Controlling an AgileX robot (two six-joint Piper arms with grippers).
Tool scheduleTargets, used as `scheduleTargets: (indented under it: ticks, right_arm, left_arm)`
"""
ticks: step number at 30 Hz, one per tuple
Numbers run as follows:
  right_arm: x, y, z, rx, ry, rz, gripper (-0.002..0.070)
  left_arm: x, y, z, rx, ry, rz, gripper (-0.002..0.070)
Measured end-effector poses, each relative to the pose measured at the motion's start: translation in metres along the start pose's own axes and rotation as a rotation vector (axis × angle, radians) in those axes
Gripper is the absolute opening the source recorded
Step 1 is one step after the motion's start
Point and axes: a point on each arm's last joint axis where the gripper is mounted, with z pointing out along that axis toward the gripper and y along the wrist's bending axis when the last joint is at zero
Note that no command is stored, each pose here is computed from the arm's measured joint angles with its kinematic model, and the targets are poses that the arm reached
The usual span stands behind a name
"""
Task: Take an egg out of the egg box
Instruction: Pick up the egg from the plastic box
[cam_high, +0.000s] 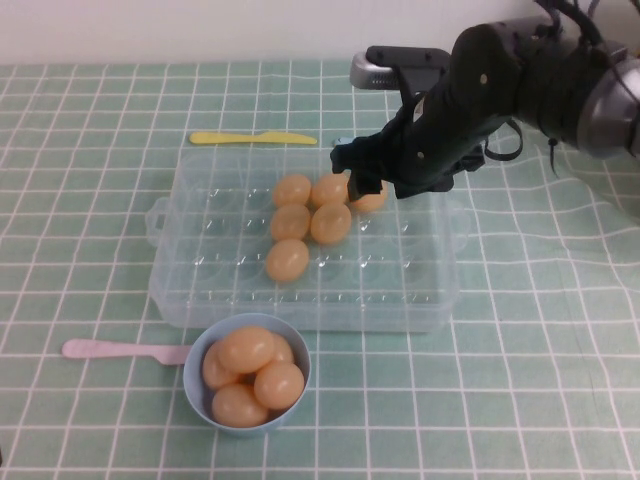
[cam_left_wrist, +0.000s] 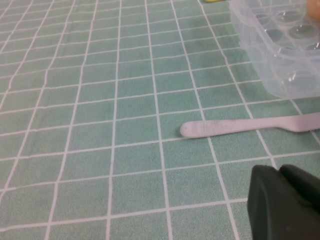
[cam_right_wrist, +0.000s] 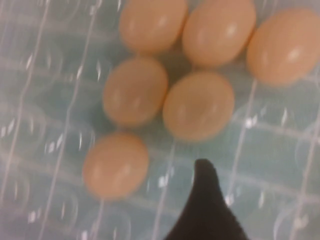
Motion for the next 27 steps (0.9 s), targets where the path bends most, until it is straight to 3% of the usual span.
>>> scheduleTargets:
  ticks: [11, 27]
  right_arm:
    - [-0.029, -0.015, 0.064, 0.027, -0.043, 0.075, 0.0456]
    - [-0.043, -0.035, 0.090, 0.079, -0.052, 0.068, 0.0480]
  left_arm:
    - [0.000, 0.000, 0.000, 0.000, 0.000, 0.000, -0.0003]
    - [0.000, 0.000, 0.000, 0.000, 0.000, 0.002, -0.0003]
